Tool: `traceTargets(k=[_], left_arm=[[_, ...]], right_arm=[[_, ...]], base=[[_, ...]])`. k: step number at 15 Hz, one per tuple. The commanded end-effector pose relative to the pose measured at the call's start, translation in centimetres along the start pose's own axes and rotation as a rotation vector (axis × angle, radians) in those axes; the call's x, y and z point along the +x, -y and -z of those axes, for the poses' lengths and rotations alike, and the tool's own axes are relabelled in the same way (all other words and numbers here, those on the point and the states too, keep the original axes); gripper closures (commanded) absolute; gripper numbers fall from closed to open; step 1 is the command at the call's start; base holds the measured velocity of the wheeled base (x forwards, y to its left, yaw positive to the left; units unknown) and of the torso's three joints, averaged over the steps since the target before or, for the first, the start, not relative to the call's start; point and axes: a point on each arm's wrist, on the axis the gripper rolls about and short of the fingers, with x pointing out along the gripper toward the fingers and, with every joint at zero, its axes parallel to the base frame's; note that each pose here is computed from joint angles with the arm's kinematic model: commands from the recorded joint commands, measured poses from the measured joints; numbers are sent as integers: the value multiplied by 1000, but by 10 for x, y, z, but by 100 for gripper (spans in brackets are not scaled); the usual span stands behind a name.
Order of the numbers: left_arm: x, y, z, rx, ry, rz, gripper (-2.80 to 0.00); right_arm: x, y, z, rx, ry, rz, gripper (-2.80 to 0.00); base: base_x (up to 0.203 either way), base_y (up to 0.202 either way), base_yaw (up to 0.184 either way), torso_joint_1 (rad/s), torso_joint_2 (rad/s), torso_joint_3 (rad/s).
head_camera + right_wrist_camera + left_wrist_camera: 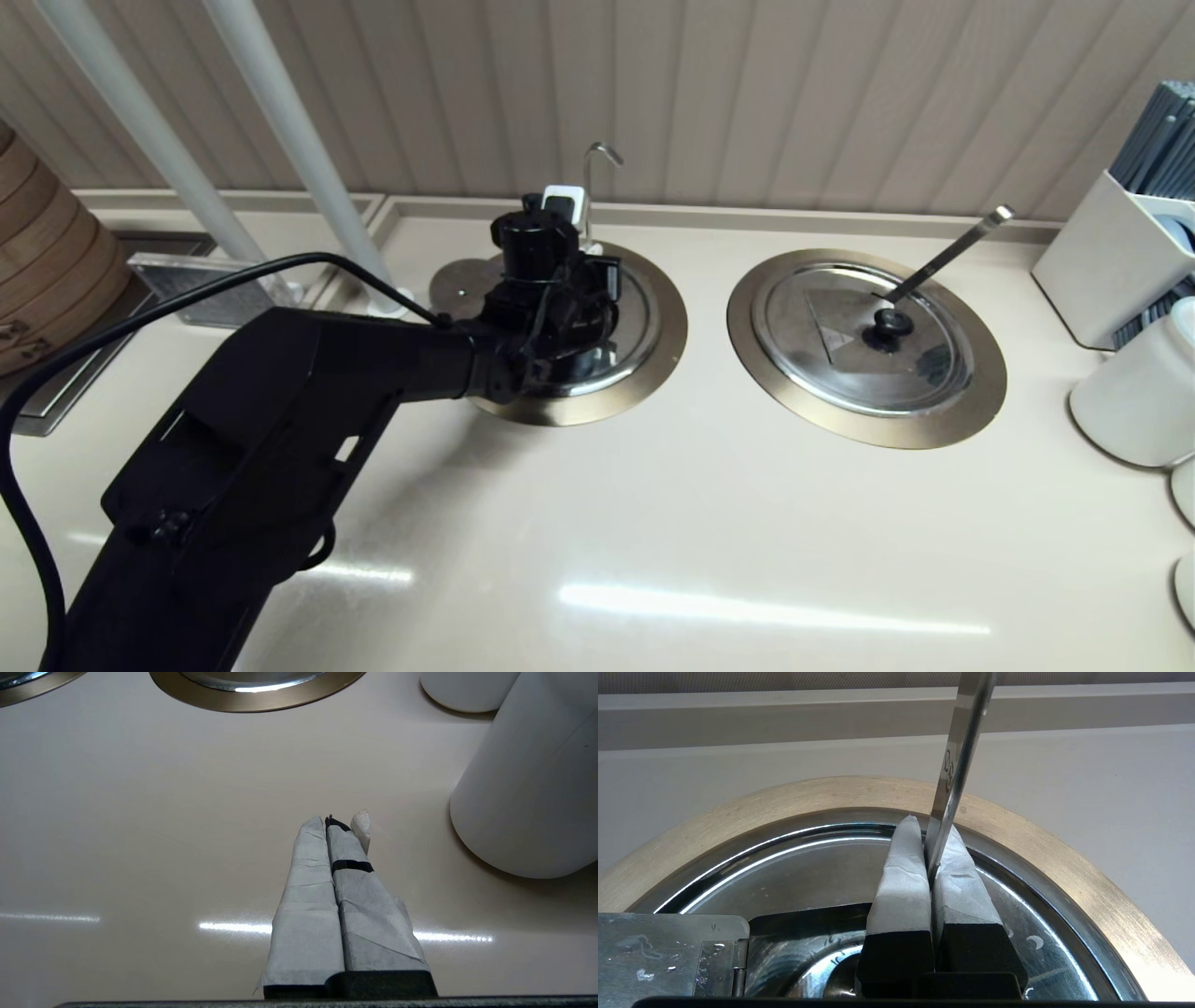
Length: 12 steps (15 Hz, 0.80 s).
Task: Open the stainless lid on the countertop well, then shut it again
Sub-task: Stir with a spoon
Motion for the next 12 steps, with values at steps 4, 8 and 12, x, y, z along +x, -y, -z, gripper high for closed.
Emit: traceTargets(k=[4,8,12], left_arm=[[0,1,-1,-2,5,-1,-280],[0,1,-2,-6,8,-1,-280],[-4,-2,-11,-21,21,-6,-280]], right_arm=[[0,0,1,0,-4,0,0],[0,0,1,0,-4,0,0],[0,0,1,0,-4,0,0]], base=[[0,0,0,0,0,0],[0,0,0,0,0,0],[0,0,0,0,0,0]])
